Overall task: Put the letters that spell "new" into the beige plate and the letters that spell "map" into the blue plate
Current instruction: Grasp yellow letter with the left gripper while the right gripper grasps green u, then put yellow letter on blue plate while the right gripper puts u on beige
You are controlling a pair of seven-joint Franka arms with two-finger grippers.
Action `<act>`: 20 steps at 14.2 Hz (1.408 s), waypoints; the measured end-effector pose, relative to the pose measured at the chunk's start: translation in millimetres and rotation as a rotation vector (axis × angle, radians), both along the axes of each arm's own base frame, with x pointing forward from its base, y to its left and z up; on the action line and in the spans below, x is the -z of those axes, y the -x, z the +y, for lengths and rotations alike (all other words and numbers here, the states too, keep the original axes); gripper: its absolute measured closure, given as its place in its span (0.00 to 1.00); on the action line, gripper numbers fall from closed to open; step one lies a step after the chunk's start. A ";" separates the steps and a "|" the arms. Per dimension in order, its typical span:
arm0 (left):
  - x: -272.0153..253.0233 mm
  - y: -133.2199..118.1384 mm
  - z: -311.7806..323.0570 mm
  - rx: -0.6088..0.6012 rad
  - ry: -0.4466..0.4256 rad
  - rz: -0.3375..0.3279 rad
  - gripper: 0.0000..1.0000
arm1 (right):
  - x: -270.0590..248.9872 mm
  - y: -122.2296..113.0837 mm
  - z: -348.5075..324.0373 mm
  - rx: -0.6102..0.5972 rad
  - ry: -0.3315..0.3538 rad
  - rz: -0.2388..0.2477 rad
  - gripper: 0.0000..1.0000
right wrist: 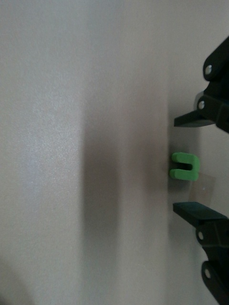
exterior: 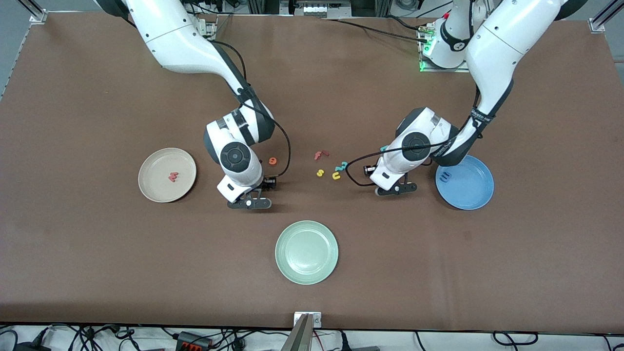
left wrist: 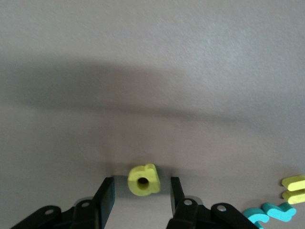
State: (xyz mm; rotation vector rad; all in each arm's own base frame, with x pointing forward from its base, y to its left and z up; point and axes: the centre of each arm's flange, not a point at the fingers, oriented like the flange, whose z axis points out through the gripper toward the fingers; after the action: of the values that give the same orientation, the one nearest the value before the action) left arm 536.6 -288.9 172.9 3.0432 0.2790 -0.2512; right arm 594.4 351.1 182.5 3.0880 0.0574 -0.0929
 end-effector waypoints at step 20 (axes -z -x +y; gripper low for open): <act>-96.0 -45.7 138.2 0.260 -0.214 0.037 0.72 | 2.2 -4.8 -11.7 0.080 0.023 0.007 0.74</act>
State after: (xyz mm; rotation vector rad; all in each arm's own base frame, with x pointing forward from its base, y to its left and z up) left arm 582.3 -150.7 268.8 3.2867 -0.0968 -0.3114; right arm 599.2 339.5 180.3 3.0674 -0.0662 -0.1073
